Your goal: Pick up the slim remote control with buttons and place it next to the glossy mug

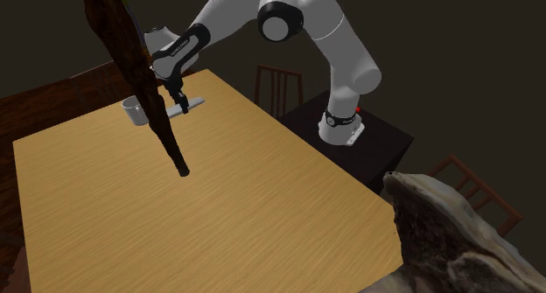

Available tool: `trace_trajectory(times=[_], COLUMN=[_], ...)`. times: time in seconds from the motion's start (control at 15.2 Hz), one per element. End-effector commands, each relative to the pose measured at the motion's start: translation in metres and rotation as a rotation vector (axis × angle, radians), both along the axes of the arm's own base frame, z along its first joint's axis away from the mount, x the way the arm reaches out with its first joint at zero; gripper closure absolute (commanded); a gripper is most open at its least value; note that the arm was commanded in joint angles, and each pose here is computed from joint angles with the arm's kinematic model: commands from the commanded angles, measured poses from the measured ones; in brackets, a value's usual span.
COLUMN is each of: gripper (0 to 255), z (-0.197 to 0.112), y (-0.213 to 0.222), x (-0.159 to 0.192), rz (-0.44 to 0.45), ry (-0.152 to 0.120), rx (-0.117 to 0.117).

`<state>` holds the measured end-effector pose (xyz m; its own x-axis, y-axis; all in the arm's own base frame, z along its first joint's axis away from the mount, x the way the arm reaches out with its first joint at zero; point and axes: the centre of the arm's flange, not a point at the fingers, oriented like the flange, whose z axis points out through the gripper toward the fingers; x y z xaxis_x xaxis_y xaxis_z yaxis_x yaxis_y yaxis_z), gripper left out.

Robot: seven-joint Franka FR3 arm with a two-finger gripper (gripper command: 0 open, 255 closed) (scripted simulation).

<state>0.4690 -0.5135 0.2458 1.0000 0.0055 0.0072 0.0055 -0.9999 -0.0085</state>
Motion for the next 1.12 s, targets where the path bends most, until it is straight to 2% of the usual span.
trace_trajectory(times=[0.0, 0.2, 0.66, 0.73, 1.06], gripper=[255, 255, 255, 0, 0], z=[-0.011, -0.025, -0.025, -0.025, -0.025], y=[0.000, 0.000, 0.000, 0.000, 0.000], x=[0.000, 0.000, 0.000, 0.000, 0.000], rz=[0.000, 0.000, 0.000, 0.000, 0.000], ry=[-0.001, -0.001, -0.001, -0.001, -0.001], rx=[-0.001, -0.001, -0.001, -0.001, -0.001])
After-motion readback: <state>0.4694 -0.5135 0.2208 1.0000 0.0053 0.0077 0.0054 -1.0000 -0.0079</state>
